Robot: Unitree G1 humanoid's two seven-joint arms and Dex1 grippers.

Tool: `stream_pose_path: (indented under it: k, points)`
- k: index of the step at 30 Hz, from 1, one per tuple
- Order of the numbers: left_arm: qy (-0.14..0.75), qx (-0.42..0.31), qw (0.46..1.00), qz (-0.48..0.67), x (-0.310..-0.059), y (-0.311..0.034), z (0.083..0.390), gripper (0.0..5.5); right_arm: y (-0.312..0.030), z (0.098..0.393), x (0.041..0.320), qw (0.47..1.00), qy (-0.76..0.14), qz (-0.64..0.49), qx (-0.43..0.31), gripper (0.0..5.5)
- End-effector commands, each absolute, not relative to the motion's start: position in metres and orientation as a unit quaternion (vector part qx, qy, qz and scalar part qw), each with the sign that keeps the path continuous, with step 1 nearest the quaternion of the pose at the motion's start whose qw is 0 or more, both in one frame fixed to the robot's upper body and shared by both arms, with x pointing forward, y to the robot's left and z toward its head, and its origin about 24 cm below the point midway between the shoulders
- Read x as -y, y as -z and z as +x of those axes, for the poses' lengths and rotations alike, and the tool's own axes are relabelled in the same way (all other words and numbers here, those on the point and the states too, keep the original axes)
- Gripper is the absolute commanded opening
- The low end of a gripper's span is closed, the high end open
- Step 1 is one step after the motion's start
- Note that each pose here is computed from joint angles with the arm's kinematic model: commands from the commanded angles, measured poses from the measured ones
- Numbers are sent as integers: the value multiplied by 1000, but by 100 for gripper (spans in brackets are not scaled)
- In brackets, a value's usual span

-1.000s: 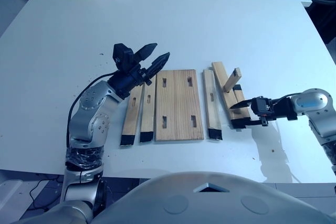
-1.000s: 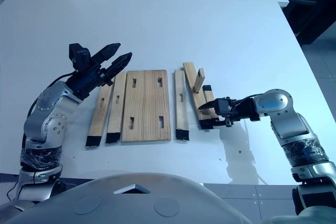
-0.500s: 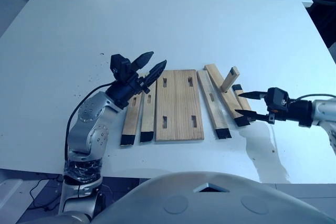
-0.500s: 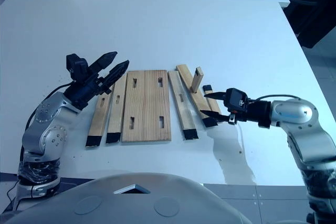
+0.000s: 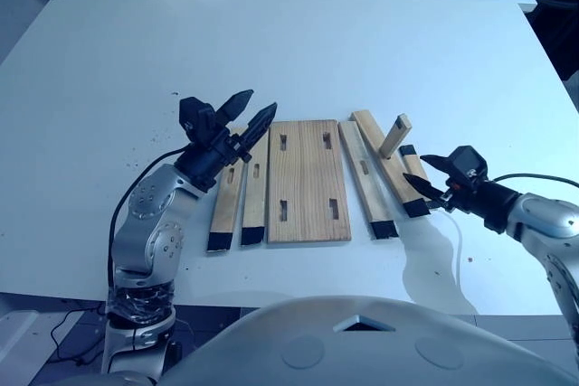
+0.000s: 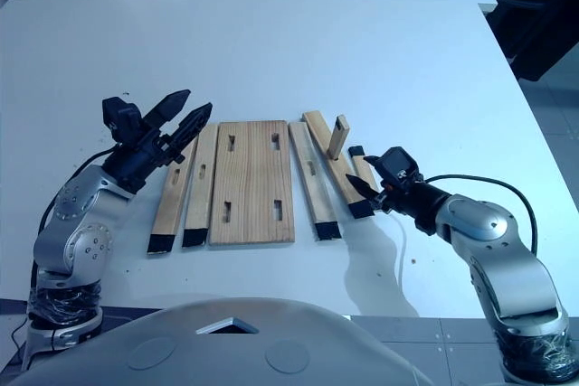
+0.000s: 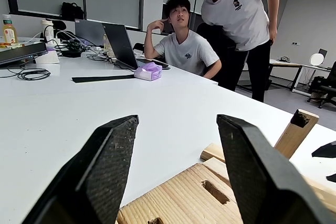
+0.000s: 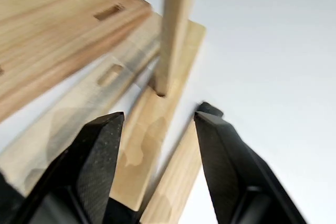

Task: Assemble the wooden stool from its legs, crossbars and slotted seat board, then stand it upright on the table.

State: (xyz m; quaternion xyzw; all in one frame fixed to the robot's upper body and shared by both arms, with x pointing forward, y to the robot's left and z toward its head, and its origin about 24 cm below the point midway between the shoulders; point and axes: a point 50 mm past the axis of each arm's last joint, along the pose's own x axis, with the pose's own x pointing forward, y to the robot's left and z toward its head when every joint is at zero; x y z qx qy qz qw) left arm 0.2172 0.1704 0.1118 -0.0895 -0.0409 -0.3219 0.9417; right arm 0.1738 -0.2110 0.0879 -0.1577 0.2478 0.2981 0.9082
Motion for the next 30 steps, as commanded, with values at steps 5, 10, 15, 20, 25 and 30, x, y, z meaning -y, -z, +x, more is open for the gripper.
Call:
stream_pose_path:
  k: [5, 10, 15, 20, 25, 30]
  points:
    - [315, 44, 944, -83, -170, -114, 221, 277, -85, 176, 209, 912, -279, -160, -255, 248]
    - [318, 45, 944, -83, -170, -114, 221, 277, -78, 177, 210, 913, -271, -153, -263, 248]
    - [318, 44, 943, -83, -169, -114, 221, 277, -72, 173, 206, 909, -280, -143, -272, 248]
    - [320, 44, 942, -84, -168, -114, 222, 277, -65, 170, 203, 906, -285, -141, -279, 248]
    - [323, 43, 942, -85, -167, -114, 222, 277, -61, 167, 200, 907, -279, -141, -282, 290]
    - [325, 41, 941, -84, -167, -114, 222, 277, -54, 167, 198, 908, -270, -140, -287, 320]
